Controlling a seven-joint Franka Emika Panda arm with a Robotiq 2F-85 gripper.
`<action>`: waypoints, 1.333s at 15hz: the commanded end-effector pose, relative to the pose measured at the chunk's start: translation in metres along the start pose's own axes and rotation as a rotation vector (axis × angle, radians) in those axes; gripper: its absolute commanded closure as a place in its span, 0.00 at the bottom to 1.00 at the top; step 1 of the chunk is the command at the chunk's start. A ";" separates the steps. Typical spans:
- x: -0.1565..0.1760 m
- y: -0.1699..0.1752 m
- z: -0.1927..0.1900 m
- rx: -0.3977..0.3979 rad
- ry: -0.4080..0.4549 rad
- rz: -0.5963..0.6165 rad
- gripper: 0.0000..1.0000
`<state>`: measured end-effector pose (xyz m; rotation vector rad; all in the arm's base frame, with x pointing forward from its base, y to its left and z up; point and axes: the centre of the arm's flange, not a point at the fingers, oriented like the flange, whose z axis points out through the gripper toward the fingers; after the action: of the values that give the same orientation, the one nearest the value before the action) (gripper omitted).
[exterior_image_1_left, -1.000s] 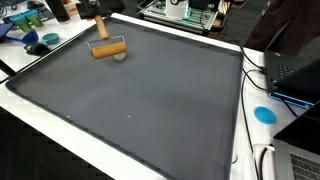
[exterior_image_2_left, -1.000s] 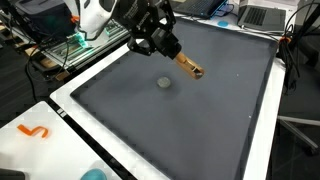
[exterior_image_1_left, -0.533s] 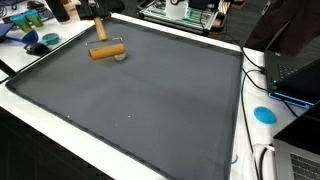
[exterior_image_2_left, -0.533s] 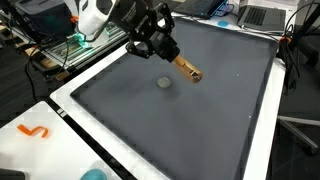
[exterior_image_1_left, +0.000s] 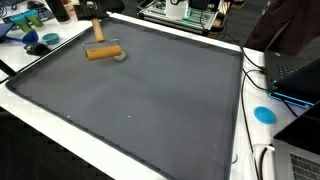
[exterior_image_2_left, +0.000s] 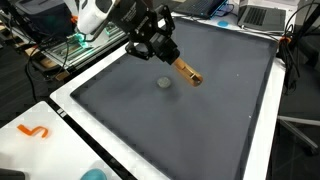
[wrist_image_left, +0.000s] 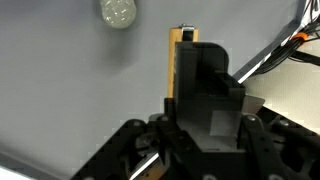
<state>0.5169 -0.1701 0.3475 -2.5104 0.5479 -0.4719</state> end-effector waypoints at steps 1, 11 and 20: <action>-0.009 -0.004 -0.005 -0.008 0.025 -0.012 0.76; -0.011 -0.014 -0.010 -0.053 -0.029 -0.041 0.76; -0.021 -0.031 -0.015 -0.112 -0.128 -0.091 0.76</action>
<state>0.5123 -0.1526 0.3554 -2.6400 0.4316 -0.3640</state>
